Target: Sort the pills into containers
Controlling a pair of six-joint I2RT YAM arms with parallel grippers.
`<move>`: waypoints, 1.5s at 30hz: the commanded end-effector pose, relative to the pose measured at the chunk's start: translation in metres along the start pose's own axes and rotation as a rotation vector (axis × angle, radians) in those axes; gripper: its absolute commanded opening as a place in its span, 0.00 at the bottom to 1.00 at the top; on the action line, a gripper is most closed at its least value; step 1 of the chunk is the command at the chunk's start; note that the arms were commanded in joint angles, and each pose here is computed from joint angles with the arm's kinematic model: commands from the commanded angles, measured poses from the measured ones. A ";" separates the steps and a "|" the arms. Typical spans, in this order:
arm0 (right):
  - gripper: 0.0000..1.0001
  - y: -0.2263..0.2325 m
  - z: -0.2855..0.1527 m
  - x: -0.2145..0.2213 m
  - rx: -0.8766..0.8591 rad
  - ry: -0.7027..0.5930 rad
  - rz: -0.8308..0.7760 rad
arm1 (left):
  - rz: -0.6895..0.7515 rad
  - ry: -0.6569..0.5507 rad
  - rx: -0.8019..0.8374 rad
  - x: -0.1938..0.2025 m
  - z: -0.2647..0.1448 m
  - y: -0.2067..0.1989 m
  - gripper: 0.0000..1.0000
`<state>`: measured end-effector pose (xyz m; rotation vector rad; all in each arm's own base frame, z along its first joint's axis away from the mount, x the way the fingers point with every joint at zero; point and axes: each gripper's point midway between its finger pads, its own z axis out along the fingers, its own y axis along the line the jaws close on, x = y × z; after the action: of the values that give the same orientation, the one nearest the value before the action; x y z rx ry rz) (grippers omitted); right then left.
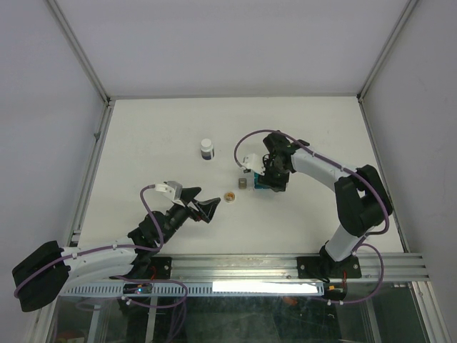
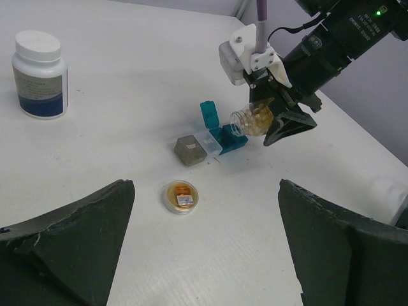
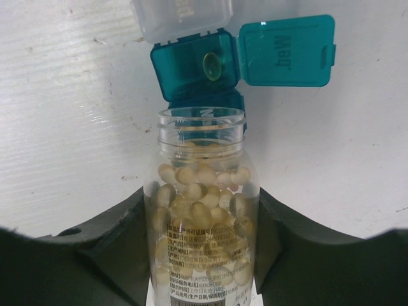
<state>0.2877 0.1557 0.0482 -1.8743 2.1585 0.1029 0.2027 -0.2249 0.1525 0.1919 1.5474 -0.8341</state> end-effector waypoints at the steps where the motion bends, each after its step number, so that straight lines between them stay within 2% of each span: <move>1: 0.00 -0.007 -0.018 -0.018 0.050 -0.075 -0.018 | -0.025 -0.034 0.027 -0.007 -0.001 -0.005 0.99; 2: 0.00 -0.019 -0.016 -0.014 0.119 -0.054 -0.031 | -0.024 -0.041 0.027 -0.008 -0.001 -0.005 0.99; 5: 0.00 -0.003 -0.020 -0.021 0.007 -0.066 -0.003 | -0.019 -0.029 0.029 -0.006 0.000 -0.005 0.99; 7: 0.00 -0.017 -0.014 -0.012 0.111 -0.038 -0.032 | -0.021 -0.036 0.030 -0.008 0.000 -0.005 0.99; 9: 0.00 -0.003 -0.020 -0.021 0.009 -0.056 -0.004 | -0.022 -0.033 0.031 -0.007 -0.001 -0.005 0.99; 12: 0.00 -0.013 -0.014 -0.011 0.096 -0.025 -0.029 | -0.025 -0.039 0.029 -0.008 -0.002 -0.005 0.99; 13: 0.00 -0.004 -0.015 -0.012 0.030 -0.011 -0.010 | -0.023 -0.040 0.031 -0.008 -0.001 -0.005 0.99; 14: 0.00 0.000 -0.022 -0.023 -0.001 -0.058 -0.004 | -0.023 -0.035 0.031 -0.008 -0.001 -0.005 0.99; 15: 0.00 -0.006 -0.018 -0.026 0.040 -0.085 -0.020 | -0.022 -0.032 0.028 -0.007 -0.001 -0.005 0.99; 16: 0.00 -0.017 -0.014 -0.017 0.118 -0.058 -0.038 | -0.023 -0.035 0.026 -0.007 -0.002 -0.004 0.99; 17: 0.00 -0.017 -0.010 -0.006 0.112 -0.005 -0.025 | -0.023 -0.041 0.029 -0.008 -0.002 -0.005 0.99; 19: 0.00 -0.002 -0.019 -0.021 -0.005 -0.046 0.008 | -0.023 -0.035 0.032 -0.008 -0.001 -0.005 0.99; 21: 0.00 -0.017 -0.011 -0.013 0.117 -0.035 -0.030 | -0.022 -0.033 0.026 -0.006 -0.002 -0.004 0.99; 24: 0.00 -0.002 -0.016 -0.020 0.009 -0.045 0.000 | -0.021 -0.033 0.030 -0.007 -0.002 -0.005 0.99; 26: 0.00 -0.019 -0.010 -0.012 0.122 -0.021 -0.032 | -0.022 -0.041 0.029 -0.009 -0.002 -0.005 0.99; 29: 0.00 -0.002 -0.015 -0.020 0.021 -0.044 -0.007 | -0.020 -0.037 0.029 -0.009 -0.002 -0.005 0.99; 31: 0.00 -0.018 -0.008 -0.009 0.126 -0.006 -0.039 | -0.020 -0.042 0.030 -0.009 -0.002 -0.005 0.99; 33: 0.00 -0.003 -0.012 -0.016 0.011 -0.012 0.000 | -0.016 -0.037 0.032 -0.008 -0.001 -0.005 0.99; 35: 0.00 -0.014 -0.010 -0.018 0.101 -0.040 -0.033 | -0.019 -0.035 0.029 -0.008 -0.001 -0.005 0.99; 36: 0.00 -0.014 -0.007 -0.010 0.108 -0.009 -0.031 | -0.018 -0.040 0.031 -0.009 -0.001 -0.005 0.99; 38: 0.00 0.000 -0.015 -0.021 0.014 -0.042 -0.010 | -0.016 -0.032 0.031 -0.007 -0.001 -0.005 0.99; 39: 0.00 -0.002 -0.011 -0.019 0.044 -0.051 -0.024 | -0.019 -0.033 0.031 -0.008 0.000 -0.006 0.99; 41: 0.00 -0.016 -0.009 -0.010 0.109 0.006 -0.029 | -0.016 -0.039 0.032 -0.009 -0.001 -0.006 0.99; 42: 0.00 -0.002 -0.012 -0.021 0.016 -0.030 -0.007 | -0.016 -0.036 0.032 -0.008 -0.001 -0.006 0.99; 43: 0.00 0.004 -0.015 -0.023 -0.002 -0.048 -0.005 | -0.017 -0.031 0.032 -0.007 -0.001 -0.006 0.99; 45: 0.00 -0.018 -0.008 -0.010 0.143 -0.019 -0.041 | -0.021 -0.041 0.031 -0.009 -0.001 -0.005 0.99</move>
<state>0.2839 0.1598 0.0480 -1.8911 2.1507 0.0768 0.2020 -0.2249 0.1532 0.1930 1.5440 -0.8389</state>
